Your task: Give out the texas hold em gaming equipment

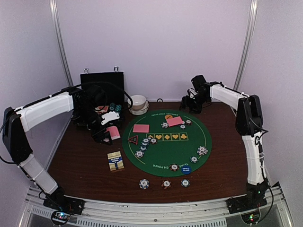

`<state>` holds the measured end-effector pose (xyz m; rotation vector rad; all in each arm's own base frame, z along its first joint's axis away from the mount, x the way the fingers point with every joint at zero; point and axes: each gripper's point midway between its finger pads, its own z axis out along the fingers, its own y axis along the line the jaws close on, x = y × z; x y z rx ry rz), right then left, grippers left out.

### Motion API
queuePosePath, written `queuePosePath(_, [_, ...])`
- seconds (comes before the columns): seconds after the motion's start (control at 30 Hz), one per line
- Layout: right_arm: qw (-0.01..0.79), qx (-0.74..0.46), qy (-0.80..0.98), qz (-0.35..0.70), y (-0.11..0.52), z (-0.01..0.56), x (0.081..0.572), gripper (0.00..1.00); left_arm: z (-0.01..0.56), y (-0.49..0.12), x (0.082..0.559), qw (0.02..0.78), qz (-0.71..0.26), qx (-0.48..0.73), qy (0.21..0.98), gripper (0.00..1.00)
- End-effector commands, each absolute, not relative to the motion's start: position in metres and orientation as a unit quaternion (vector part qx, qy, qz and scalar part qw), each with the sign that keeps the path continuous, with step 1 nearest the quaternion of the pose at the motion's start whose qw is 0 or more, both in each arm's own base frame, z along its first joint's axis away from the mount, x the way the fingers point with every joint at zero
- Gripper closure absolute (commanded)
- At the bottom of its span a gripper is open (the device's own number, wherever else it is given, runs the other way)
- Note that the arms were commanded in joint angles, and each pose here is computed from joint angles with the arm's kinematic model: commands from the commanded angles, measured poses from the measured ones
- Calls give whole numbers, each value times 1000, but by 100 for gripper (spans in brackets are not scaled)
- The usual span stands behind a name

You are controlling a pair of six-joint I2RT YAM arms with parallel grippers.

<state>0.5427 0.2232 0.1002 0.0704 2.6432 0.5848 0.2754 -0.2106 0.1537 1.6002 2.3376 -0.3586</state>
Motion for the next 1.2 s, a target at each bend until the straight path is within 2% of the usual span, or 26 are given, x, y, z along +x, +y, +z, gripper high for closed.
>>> queuePosePath(0.0, [290, 14, 930, 226, 220, 184, 532, 28, 166, -214, 274, 161, -131, 562, 801, 100])
queuePosePath(0.17, [283, -17, 905, 317, 273, 214, 483, 21, 169, -219, 279, 165, -134, 559, 802, 100])
queuePosePath(0.37, [223, -40, 867, 445, 349, 212, 409, 18, 171, -224, 286, 167, -140, 552, 805, 100])
queuePosePath(0.6, [163, -66, 825, 537, 415, 213, 338, 16, 174, -230, 289, 169, -152, 545, 807, 100])
queuePosePath(0.8, [136, -83, 799, 580, 459, 217, 311, 15, 177, -233, 287, 167, -162, 543, 807, 100])
queuePosePath(1.17, [93, -113, 779, 610, 515, 214, 291, 15, 179, -233, 284, 170, -165, 547, 803, 100])
